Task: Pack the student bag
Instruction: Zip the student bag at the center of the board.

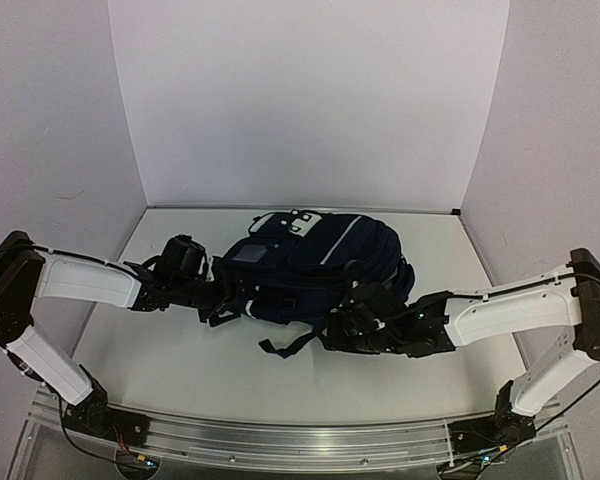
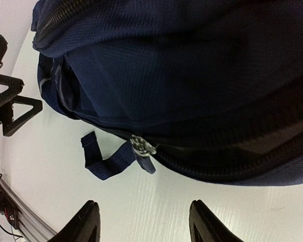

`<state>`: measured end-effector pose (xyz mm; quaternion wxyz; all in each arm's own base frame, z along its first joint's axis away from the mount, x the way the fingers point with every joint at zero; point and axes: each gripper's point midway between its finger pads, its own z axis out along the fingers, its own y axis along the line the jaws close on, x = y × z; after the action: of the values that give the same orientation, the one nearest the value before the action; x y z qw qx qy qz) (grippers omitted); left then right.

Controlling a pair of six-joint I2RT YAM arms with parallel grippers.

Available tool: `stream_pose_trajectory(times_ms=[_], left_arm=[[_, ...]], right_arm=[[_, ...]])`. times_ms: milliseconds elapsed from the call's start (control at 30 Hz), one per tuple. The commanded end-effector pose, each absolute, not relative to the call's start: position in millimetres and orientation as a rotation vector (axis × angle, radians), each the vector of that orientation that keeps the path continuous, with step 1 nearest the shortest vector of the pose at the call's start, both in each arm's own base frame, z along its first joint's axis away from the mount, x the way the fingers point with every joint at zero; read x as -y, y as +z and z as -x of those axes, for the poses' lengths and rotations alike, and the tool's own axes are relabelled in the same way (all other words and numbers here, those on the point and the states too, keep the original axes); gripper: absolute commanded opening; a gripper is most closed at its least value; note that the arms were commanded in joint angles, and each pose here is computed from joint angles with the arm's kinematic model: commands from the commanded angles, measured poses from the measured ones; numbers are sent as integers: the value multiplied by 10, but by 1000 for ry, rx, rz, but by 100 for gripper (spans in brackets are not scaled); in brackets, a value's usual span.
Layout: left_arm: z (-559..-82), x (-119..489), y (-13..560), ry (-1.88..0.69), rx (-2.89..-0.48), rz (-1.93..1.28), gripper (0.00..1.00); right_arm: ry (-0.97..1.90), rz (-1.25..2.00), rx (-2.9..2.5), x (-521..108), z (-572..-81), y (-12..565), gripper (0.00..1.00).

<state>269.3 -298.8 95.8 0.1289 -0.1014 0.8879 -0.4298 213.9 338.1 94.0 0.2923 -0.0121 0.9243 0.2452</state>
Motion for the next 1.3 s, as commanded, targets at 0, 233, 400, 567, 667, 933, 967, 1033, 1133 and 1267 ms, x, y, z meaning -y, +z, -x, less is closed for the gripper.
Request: stream_pose_trajectory(times_ms=[0, 233, 400, 567, 667, 933, 967, 1033, 1133, 1267], left_arm=[[-2872, 2977, 887, -1310, -2531, 351, 75], [-2961, 3007, 781, -1301, -2568, 331, 73], [-3014, 3038, 699, -1295, -2583, 317, 60], [-3078, 3004, 583, -1255, -2602, 363, 41], [-3133, 3004, 581, -1266, -2582, 368, 22], [-3572, 2710, 616, -1244, -2432, 513, 0], [-3637, 2651, 617, -1232, -2422, 521, 0], [-3773, 2523, 616, -1209, -2407, 534, 0], [-4009, 2277, 605, -1157, -2385, 552, 0], [-4380, 1921, 621, -1084, -2313, 540, 0]], right_arm=[[658, -38, -2369, -3578, -2360, 1134, 55], [580, -117, -2358, -3595, -2492, 1019, 39], [514, -165, -2339, -3543, -2569, 999, 30], [470, -179, -2330, -3498, -2601, 997, 16], [462, -172, -2328, -3490, -2601, 1027, 1], [505, -143, -2370, -3410, -2473, 1249, 0], [522, -137, -2379, -3403, -2446, 1279, 0], [564, -120, -2401, -3400, -2402, 1333, 0], [639, -92, -2450, -3415, -2390, 1379, 0], [739, -54, -2512, -3414, -2420, 1407, 0]])
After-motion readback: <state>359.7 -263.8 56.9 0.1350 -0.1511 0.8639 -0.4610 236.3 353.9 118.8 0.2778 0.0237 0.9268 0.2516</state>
